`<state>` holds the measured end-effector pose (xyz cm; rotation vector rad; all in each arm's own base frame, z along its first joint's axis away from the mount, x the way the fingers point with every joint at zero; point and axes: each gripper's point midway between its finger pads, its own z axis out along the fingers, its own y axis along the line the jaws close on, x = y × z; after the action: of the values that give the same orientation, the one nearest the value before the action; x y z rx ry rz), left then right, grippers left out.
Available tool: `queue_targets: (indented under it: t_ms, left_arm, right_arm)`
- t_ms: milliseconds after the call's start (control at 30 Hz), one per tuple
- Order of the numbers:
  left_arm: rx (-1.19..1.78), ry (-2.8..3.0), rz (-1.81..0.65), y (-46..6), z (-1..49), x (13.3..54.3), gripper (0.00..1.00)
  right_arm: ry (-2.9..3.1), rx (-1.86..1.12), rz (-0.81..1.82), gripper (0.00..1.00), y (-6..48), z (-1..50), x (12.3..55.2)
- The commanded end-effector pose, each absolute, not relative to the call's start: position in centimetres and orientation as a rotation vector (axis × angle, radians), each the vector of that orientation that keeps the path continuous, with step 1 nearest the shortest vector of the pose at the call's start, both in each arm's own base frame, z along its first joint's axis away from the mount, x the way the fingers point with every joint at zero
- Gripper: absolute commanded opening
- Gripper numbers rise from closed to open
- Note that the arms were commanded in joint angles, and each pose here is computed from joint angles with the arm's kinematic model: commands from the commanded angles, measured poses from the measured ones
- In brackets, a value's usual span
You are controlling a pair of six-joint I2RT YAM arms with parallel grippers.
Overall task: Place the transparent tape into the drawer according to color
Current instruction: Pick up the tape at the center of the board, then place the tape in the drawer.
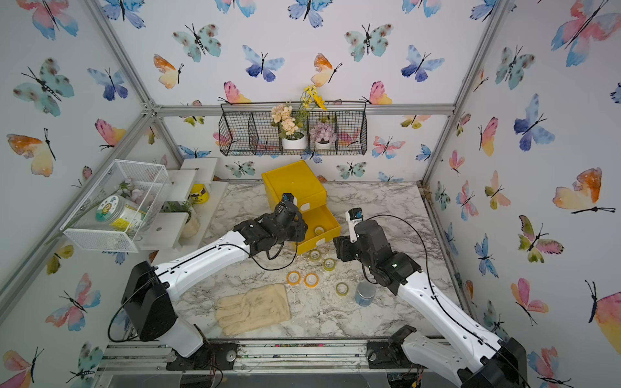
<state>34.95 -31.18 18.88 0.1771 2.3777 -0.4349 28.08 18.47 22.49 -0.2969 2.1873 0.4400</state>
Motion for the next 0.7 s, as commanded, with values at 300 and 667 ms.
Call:
queue_targets:
  t_ms: [300,667]
  left_arm:
    - [0.202,2.468,-0.376,-32.2,14.3,36.3,0.57]
    - [0.205,2.441,-0.398,-32.3,16.3,36.7,0.72]
  right_arm:
    - [2.205,-0.272,0.428,0.63,17.7,21.6,27.3]
    - [2.214,-0.277,0.461,0.64,17.8,21.9,26.6]
